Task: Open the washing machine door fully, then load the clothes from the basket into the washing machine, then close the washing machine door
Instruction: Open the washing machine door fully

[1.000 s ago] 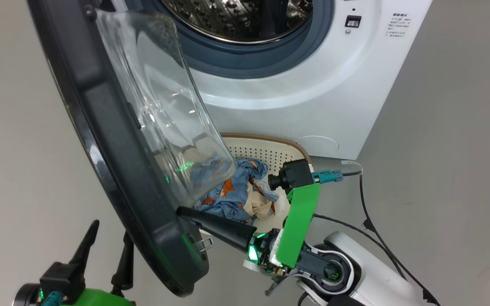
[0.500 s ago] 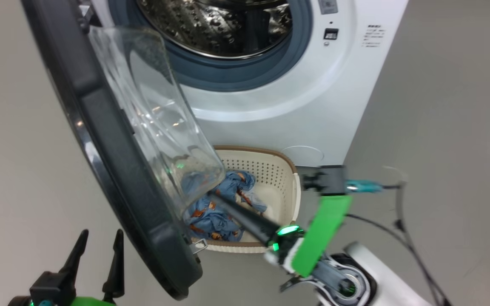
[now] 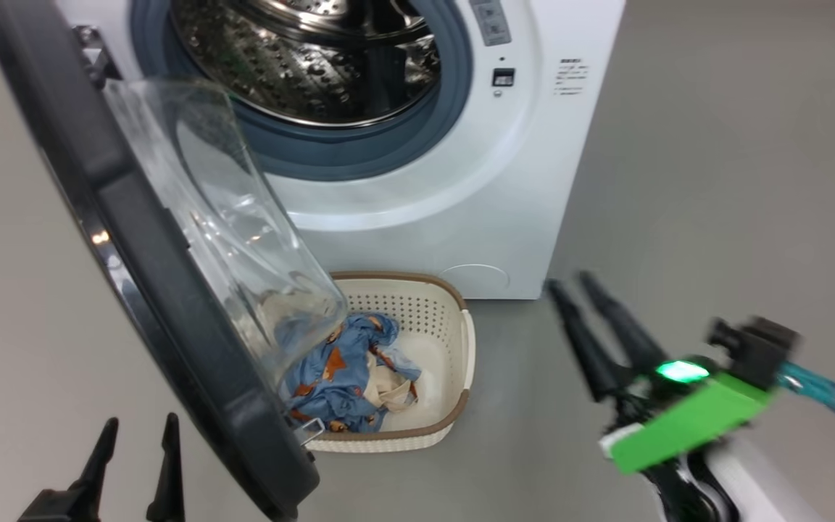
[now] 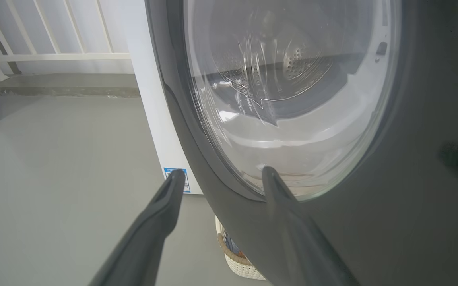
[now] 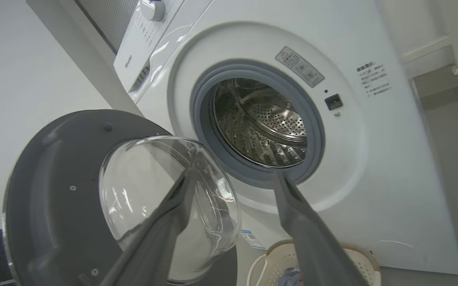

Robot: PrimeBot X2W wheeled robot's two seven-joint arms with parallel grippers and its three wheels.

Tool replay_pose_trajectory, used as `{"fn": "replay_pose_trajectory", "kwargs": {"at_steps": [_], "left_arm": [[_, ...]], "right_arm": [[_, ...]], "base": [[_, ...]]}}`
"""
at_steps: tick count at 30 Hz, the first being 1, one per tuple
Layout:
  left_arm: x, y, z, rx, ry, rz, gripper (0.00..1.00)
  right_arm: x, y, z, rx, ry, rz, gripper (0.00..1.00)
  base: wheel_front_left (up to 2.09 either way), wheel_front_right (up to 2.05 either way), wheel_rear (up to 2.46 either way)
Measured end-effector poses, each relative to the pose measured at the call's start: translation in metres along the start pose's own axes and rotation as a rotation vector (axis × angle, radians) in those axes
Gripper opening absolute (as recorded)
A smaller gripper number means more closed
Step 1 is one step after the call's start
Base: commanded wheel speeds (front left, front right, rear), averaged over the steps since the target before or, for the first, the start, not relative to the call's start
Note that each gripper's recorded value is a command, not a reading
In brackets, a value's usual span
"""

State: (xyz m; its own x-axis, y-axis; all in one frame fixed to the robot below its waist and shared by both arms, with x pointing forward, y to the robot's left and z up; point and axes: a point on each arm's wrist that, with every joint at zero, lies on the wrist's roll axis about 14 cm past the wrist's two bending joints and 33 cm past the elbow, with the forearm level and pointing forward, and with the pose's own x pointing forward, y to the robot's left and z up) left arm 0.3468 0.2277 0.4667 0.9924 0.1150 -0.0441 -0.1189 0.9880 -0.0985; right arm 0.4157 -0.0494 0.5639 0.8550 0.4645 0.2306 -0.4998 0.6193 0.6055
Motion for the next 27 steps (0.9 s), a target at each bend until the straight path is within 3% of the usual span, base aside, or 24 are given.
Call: {"fn": "replay_pose_trajectory", "kwargs": {"at_steps": [16, 27], "left_arm": [[-0.010, 0.002, -0.003, 0.006, 0.009, 0.002, 1.00], [-0.017, -0.001, -0.001, 0.009, 0.002, -0.005, 1.00]], "right_arm": [[-0.095, -0.064, 0.026, -0.427, -0.065, -0.326, 1.00], [-0.147, -0.086, 0.042, -0.544, -0.091, -0.512, 1.00]], "base": [[0.00, 0.00, 0.00], [0.00, 0.00, 0.00]]}}
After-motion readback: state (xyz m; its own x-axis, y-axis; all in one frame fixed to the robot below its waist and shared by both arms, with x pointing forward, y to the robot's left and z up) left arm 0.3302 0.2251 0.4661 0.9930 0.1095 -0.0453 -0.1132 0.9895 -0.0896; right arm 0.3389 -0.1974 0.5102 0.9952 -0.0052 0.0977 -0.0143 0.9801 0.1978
